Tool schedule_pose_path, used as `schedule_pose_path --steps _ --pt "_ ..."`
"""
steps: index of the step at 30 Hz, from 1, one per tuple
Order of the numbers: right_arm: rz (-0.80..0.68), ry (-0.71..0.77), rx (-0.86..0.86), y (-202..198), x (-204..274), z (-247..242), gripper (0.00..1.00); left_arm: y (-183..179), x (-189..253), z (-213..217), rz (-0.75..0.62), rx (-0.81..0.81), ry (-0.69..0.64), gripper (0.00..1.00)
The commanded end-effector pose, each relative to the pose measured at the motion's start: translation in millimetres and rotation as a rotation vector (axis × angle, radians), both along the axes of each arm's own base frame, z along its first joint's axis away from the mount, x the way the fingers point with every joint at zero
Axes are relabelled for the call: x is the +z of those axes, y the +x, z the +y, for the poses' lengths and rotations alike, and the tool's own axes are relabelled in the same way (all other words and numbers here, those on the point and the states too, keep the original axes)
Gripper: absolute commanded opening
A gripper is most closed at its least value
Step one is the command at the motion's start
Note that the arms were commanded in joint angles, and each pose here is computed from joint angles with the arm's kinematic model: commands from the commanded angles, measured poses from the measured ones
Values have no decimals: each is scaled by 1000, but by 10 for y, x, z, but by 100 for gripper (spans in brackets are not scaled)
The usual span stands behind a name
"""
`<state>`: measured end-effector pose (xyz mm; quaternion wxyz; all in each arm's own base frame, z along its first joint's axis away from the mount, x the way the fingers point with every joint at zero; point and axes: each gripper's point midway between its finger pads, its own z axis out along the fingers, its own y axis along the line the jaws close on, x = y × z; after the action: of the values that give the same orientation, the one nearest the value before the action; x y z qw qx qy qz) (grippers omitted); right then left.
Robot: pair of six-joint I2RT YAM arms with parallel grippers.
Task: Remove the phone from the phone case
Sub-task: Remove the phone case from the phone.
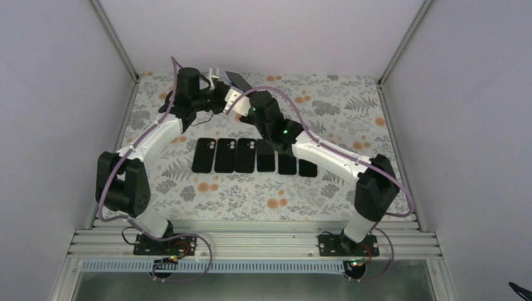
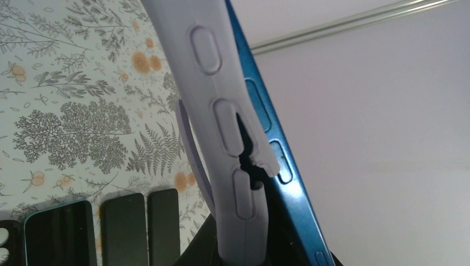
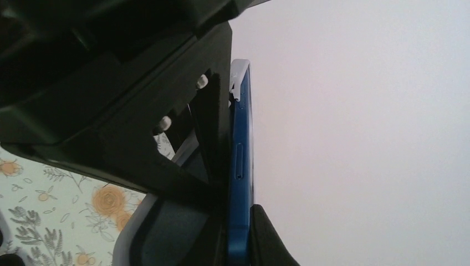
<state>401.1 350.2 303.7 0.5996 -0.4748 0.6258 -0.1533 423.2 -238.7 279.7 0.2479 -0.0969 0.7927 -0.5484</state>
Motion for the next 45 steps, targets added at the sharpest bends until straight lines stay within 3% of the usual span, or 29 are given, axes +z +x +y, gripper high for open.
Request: schedule_pose_path --steps 1,31,45 --pt "-44 190 -26 -111 697 -197 4 101 29 139 -85 21 51 2" --pt "36 307 20 -411 1033 -362 4 312 -297 546 -106 106 249 2" --pt "127 346 65 -569 1002 -379 4 378 -549 1190 -91 146 403 2"
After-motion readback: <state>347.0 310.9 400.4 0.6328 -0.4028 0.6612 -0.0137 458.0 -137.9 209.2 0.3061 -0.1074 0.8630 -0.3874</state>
